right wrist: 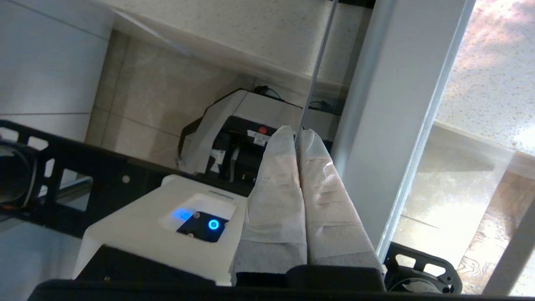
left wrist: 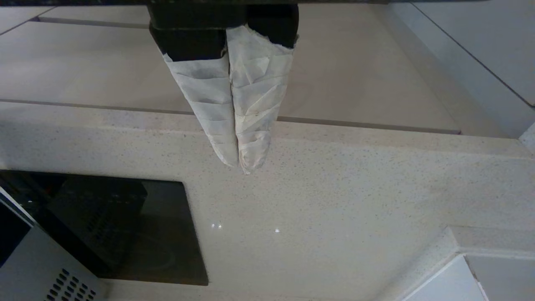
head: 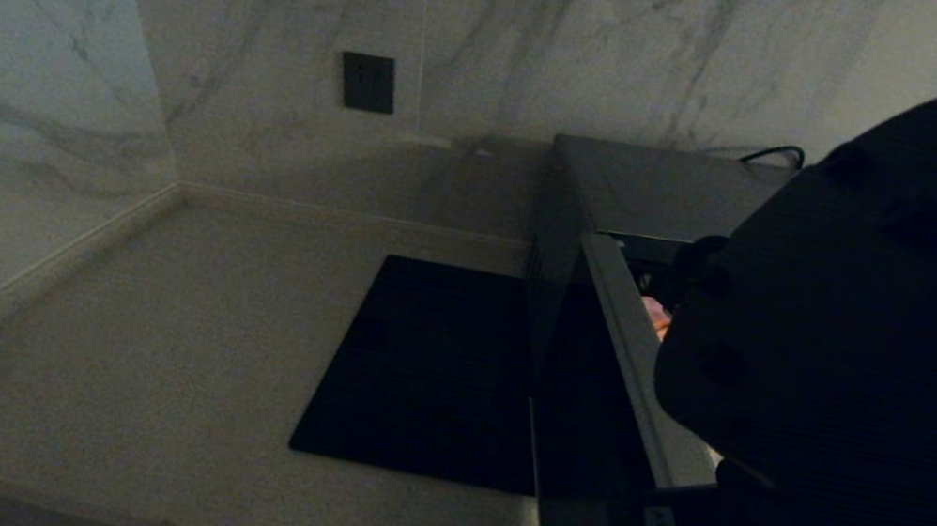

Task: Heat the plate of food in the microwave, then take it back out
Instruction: Close the microwave oven

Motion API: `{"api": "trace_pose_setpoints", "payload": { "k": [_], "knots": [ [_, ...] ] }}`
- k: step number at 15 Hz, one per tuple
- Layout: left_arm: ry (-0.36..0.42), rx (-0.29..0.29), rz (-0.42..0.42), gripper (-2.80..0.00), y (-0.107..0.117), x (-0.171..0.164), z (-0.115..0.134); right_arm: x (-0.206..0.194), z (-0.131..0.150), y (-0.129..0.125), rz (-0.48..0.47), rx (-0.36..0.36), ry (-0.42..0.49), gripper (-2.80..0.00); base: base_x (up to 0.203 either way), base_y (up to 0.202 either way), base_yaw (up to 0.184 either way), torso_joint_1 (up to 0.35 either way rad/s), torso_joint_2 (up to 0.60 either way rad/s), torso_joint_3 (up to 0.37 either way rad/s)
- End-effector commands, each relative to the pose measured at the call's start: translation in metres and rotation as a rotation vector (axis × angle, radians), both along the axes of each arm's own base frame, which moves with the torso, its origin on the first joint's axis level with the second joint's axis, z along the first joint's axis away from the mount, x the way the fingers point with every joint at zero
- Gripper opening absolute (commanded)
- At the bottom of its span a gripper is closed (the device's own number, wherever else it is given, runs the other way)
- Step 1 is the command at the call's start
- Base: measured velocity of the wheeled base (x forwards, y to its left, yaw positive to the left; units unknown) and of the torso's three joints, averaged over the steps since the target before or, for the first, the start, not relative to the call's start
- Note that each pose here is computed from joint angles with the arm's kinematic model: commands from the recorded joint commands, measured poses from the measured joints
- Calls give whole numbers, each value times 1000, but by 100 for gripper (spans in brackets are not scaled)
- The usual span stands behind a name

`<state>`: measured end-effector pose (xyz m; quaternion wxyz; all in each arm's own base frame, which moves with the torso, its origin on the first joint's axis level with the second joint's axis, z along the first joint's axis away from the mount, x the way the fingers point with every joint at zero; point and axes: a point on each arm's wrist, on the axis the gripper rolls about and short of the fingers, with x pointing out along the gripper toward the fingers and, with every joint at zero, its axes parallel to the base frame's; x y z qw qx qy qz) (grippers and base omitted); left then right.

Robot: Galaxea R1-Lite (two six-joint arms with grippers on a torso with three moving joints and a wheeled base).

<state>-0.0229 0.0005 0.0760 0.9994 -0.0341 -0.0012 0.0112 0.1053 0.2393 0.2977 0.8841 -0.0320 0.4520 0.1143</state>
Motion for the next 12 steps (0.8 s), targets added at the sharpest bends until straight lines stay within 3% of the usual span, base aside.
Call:
{"api": "trace_pose_setpoints", "payload": {
  "k": [1,8,12],
  "knots": [
    [0,-1,0,-280,0,0,0,5,-2,-3,-28,-13,3,-280,0,0,0,0,0,0],
    [0,-1,0,-280,0,0,0,24,12,-33,-160,38,-29,-280,0,0,0,0,0,0],
    [0,-1,0,-280,0,0,0,37,12,-53,-254,-4,-9,-280,0,0,0,0,0,0]
  ]
}}
